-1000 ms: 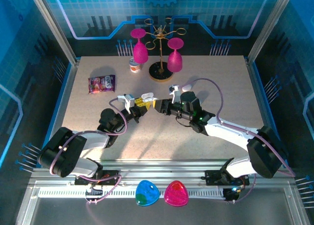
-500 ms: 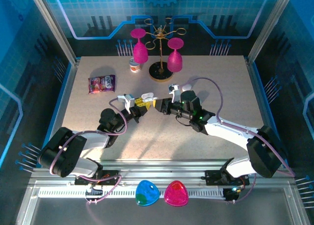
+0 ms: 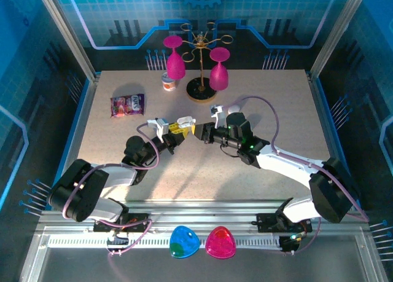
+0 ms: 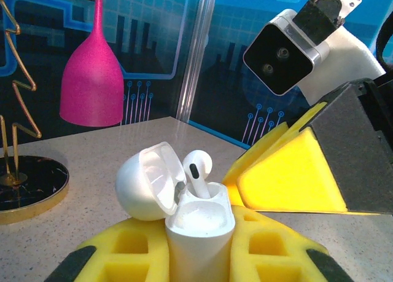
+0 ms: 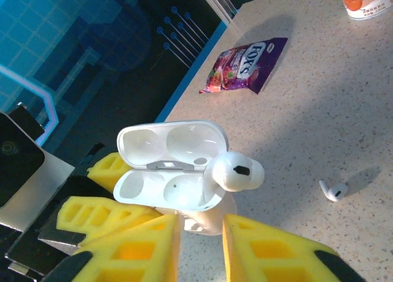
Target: Insert the wireless bluetooth earbuds into the charging case
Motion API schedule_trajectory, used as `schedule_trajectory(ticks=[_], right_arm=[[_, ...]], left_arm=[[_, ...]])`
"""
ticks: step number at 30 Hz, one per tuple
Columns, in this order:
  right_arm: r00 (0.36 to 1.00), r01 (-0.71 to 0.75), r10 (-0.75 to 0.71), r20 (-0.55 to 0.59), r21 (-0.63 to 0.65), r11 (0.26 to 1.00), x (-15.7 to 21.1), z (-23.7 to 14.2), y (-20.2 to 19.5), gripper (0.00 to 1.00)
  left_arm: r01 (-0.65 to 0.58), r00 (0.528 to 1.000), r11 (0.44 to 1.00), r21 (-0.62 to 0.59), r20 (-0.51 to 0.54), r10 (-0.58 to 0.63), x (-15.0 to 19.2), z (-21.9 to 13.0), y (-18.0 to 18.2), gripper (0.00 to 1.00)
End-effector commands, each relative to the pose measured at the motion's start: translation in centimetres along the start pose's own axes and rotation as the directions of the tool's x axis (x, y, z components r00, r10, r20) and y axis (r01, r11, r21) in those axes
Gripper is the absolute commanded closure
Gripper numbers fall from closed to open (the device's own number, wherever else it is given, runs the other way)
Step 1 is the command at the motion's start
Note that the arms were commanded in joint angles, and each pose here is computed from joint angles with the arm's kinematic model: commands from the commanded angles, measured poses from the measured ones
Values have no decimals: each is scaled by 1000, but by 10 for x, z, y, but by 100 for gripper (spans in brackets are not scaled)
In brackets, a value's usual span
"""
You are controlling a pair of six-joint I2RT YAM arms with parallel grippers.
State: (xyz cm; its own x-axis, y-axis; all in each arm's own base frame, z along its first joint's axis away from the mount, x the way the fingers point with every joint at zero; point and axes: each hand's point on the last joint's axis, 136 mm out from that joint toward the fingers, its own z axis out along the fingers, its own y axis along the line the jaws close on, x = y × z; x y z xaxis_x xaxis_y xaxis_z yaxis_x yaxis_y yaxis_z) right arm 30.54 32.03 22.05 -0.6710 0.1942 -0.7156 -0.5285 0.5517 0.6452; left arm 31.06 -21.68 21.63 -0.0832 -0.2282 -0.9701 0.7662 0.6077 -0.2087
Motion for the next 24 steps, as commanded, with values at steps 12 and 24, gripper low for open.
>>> schedule_trajectory(ticks=[12,24], right_arm=[[988,-116,130,87,-156,981,-38,-23,12,30],[969,-239,247,0,-250,938,-29,-2,4,33]], left_arm=[[-31,999,996,78,39,28,-8,1,-15,96],[-44,997,990,134,63,35,-21,-1,-28,95]])
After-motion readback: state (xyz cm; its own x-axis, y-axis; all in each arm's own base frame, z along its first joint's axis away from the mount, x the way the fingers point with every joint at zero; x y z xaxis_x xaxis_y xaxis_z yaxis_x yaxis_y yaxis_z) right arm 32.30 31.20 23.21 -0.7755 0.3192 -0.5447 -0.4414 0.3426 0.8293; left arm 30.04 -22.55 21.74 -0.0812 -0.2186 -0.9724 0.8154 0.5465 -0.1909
